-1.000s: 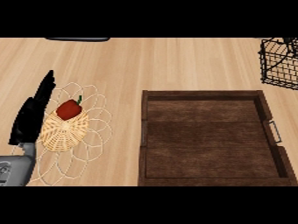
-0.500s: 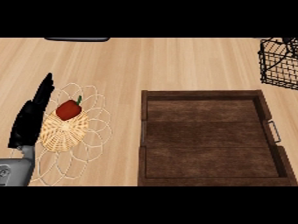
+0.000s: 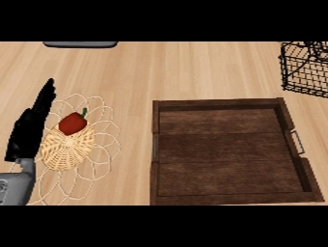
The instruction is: Pick the cupcake from the tray and place it in the tiered basket
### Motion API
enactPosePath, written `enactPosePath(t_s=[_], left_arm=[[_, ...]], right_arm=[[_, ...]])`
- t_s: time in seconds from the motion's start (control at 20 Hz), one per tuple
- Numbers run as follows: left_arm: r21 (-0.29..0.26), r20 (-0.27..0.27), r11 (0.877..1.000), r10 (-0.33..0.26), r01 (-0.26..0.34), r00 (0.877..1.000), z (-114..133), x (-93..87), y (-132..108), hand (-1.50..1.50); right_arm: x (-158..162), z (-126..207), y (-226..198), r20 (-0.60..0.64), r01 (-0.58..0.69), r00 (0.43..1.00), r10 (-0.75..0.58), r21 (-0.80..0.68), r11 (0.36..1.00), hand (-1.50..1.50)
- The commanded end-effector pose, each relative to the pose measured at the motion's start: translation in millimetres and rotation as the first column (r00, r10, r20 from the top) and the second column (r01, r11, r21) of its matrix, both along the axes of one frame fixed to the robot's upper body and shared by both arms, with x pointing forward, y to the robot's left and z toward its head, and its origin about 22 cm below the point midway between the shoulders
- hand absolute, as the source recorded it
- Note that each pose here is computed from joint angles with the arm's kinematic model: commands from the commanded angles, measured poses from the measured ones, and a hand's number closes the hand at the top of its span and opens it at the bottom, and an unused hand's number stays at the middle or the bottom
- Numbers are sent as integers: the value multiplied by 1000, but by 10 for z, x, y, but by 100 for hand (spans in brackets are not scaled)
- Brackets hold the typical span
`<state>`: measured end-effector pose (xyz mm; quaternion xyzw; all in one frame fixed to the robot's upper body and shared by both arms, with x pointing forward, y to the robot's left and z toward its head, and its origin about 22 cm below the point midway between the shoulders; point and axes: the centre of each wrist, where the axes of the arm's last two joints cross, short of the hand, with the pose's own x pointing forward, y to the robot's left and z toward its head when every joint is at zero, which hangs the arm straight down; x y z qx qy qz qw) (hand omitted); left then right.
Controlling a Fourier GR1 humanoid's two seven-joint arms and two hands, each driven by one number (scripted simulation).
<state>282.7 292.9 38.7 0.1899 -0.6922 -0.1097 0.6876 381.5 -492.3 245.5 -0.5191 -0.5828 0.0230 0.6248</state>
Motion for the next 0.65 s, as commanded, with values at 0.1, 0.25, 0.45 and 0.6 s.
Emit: enactPosePath(t_s=[0.1,0.25,0.45,0.6], left_arm=[[-8,-21,1000,0,-1,1000,-60,-137,49,0],[-1,-21,999,34,-34,999,-111,-123,208,0],[-6,-24,999,32,-32,999,-201,-71,89,0],[-14,-4,1000,26,-26,1000,-164,-58,-4,0]], right_arm=[[-491,208,-531,-11,50,999,-49,141,989,-150],[-831,184,-822,-25,31,999,-27,176,984,-150],[-1164,1,-1062,12,-6,1000,4,172,985,-150],[-1560,-55,-1300,64,-29,998,15,213,977,-150]])
